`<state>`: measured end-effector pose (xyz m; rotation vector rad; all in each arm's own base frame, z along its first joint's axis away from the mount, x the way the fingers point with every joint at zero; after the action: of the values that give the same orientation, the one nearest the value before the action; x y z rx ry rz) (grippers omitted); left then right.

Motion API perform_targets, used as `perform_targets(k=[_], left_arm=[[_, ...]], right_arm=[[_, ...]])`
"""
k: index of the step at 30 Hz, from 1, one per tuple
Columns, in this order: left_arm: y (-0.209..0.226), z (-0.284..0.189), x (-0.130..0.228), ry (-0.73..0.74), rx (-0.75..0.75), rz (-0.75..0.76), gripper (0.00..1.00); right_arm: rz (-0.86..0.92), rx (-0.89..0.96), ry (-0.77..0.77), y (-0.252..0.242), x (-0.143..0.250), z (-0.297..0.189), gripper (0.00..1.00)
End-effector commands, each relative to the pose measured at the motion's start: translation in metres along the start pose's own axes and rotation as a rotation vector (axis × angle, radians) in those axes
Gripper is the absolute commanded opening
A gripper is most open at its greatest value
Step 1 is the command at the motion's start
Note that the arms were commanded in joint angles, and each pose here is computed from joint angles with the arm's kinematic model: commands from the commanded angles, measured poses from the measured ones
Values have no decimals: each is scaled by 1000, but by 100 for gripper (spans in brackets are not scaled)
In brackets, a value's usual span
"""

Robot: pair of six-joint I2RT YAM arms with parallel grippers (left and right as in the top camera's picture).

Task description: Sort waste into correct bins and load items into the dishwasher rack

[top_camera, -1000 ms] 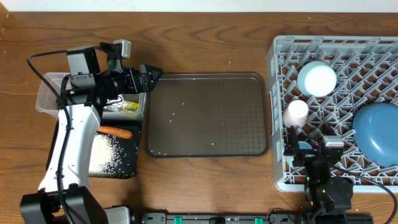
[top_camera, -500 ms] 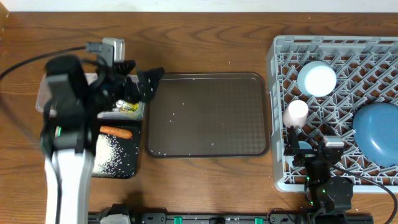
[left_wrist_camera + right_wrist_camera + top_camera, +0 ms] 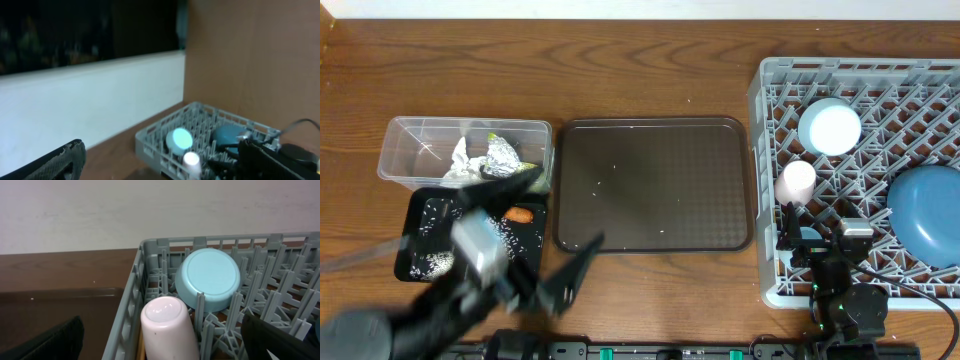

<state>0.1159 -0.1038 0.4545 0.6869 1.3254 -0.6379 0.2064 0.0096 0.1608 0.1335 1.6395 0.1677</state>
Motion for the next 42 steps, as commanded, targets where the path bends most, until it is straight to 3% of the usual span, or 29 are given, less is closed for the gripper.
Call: perform_targets(k=[1,12,19,28,35,42], left_arm=[[-23,-20,-12,-64,29,45,100],[-59,-61,-18,-174,37,144,100],[-53,-54,18,-129,35,103,100],[-37,-37,94,-17,32,52,100],[-33,-33,135,17,34,174,100],[-23,-22,158,20,38,456,100]], right_arm=[[-15,27,-7,-5,-1,0,99],[-15,27,-7,-5,-1,0,99],[-15,27,-7,-5,-1,0,99],[-15,27,-7,-5,-1,0,99],[-15,27,-7,-5,-1,0,99],[-15,27,-7,-5,-1,0,99]])
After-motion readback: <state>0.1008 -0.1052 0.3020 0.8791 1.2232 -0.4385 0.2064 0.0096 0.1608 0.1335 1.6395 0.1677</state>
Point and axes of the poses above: each gripper's point midway between its finger pads, its own z axis out along the fingers, its own y axis along the line the jaws close on, x = y × z, the point moved 4 cm from there along -z, back along the fingers, and after that the axes turned 6 degrees about z, right-handed, at the moved point
